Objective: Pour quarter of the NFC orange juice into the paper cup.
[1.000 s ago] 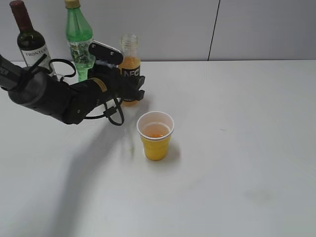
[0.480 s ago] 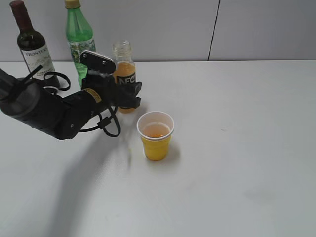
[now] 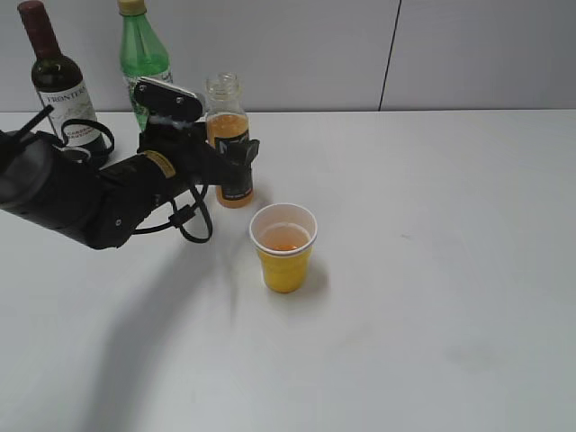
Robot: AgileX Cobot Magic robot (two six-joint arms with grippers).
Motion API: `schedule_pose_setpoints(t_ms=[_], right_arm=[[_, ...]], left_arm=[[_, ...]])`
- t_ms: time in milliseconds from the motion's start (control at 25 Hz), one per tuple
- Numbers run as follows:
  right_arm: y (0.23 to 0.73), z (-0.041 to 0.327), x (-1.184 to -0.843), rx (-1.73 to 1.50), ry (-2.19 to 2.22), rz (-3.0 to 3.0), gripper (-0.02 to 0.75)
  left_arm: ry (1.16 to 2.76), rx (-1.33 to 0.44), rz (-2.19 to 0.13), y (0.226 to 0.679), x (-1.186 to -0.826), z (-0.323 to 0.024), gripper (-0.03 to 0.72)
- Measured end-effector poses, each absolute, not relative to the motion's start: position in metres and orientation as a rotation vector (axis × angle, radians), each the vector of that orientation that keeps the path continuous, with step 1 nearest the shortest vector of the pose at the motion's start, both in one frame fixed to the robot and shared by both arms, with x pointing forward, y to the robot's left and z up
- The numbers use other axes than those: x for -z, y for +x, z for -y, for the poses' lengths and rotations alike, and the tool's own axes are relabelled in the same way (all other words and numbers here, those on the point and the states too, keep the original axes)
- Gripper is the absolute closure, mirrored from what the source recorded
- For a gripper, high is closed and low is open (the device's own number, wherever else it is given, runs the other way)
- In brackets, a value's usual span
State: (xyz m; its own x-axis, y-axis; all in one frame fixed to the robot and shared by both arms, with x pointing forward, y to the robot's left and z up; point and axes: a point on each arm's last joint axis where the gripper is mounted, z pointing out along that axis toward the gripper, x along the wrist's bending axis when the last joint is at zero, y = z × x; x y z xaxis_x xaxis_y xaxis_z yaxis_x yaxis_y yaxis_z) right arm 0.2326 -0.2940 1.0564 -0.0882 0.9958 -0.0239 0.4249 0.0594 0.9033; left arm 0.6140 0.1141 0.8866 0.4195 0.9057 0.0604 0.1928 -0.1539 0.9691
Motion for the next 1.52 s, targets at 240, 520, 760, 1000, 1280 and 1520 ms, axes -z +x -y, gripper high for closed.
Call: schedule_pose_setpoints(t_ms=[240,520,760,1000,1280,1520], right_arm=[[0.233,0.294,-1.056,-0.995,1.454,-1.611,0.147],[0.233,0.294,-1.056,-0.995,1.453,-1.612,0.147],[0.233,0.294,-1.056,-0.995,1.453,-1.612,0.147],[0.233,0.294,-1.056,-0.995,1.453,-1.612,0.147],[0.233,0.294,-1.056,-0.995,1.453,-1.612,0.147],[0.233,0.294,-1.056,-0.995,1.453,-1.612,0.147]], left_arm=[[1.612,-0.859,-0.974,0.592,-0.895,-0.126,0.03],[1.622,-0.857,-0.984,0.561,-0.907,-0.142,0.045],[1.678,-0.822,-1.053,0.539,-0.928,-0.158,0.055],[1.76,-0.774,-1.242,0.529,-0.964,-0.197,0.069],[1.978,-0.662,-1.525,0.518,-0.997,-0.251,0.081],[2.12,-0.495,-1.724,0.518,-1.04,-0.271,0.092]])
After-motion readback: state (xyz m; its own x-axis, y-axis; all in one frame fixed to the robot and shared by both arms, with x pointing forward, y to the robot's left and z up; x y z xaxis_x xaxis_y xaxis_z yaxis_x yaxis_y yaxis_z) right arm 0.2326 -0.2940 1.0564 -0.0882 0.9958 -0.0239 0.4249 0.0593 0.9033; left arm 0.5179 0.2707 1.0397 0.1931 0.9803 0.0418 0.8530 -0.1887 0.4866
